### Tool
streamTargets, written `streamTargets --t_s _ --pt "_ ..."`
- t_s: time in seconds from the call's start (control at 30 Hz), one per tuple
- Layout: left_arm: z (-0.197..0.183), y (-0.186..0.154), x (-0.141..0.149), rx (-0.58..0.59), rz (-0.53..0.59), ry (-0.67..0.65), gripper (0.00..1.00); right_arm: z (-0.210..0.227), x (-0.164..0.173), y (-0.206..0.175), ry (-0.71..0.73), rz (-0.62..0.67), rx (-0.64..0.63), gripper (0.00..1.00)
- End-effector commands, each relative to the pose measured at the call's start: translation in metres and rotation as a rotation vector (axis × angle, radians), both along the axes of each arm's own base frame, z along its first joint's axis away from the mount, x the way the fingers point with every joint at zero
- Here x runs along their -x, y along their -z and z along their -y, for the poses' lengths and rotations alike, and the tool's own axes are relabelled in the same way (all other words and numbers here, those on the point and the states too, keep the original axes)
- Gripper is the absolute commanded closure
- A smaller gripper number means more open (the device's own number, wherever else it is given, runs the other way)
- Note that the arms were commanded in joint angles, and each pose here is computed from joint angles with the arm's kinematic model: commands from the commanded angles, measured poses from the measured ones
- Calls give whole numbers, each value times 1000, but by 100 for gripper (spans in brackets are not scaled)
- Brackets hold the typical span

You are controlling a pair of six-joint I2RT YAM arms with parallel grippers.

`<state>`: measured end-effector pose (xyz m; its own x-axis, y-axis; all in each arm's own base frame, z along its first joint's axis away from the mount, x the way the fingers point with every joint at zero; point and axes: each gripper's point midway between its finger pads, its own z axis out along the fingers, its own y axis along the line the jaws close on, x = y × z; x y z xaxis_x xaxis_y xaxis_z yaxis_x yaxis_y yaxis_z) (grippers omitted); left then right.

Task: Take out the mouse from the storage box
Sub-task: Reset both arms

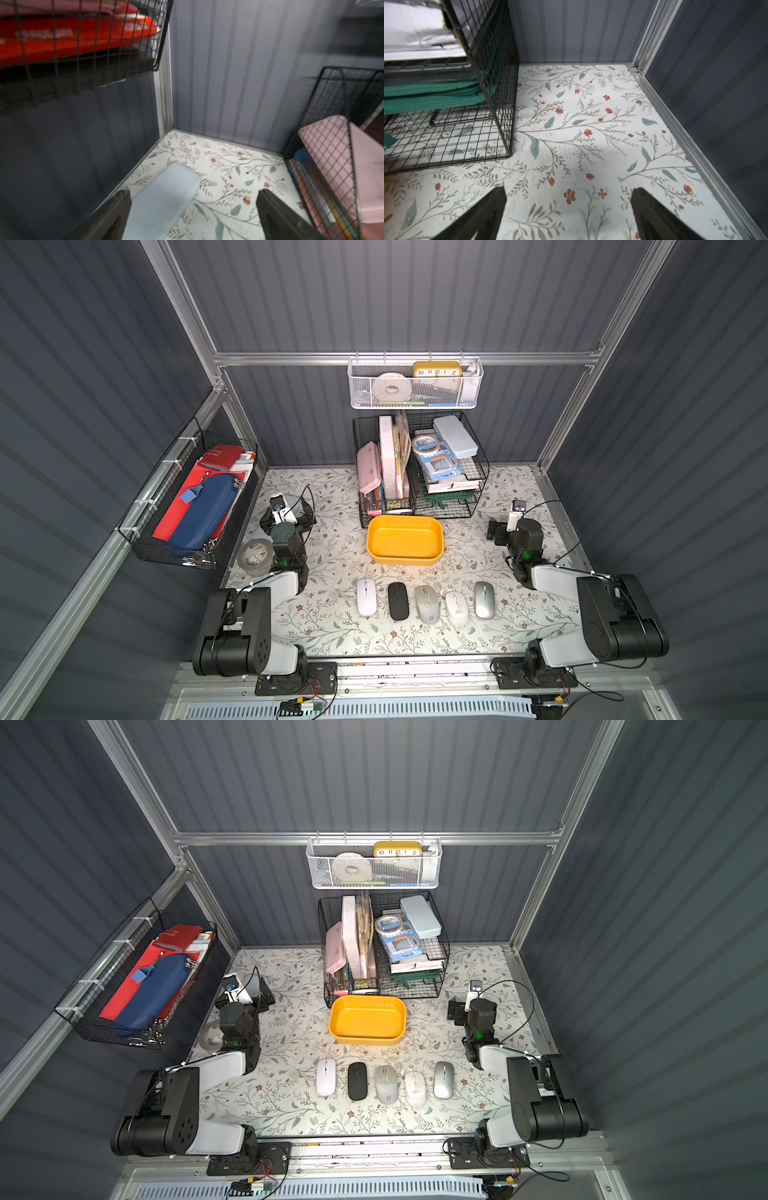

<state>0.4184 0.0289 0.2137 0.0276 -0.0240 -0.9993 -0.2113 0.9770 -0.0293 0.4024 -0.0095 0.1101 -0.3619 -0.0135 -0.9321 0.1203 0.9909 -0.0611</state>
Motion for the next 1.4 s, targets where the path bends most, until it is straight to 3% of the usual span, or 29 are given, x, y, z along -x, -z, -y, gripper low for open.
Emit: streamTargets --t_s 0.0,0.2,0.4,1.37 --pt "12 6 0 53 55 82 1 5 -1 -13 21 102 -11 1" --pt "5 27 11 44 144 45 1 10 0 -5 27 114 -30 1" --pt "19 34 -16 30 48 117 1 10 -1 -4 25 104 -35 1" --pt "17 35 -18 23 43 104 1 11 -1 -4 24 102 -38 1"
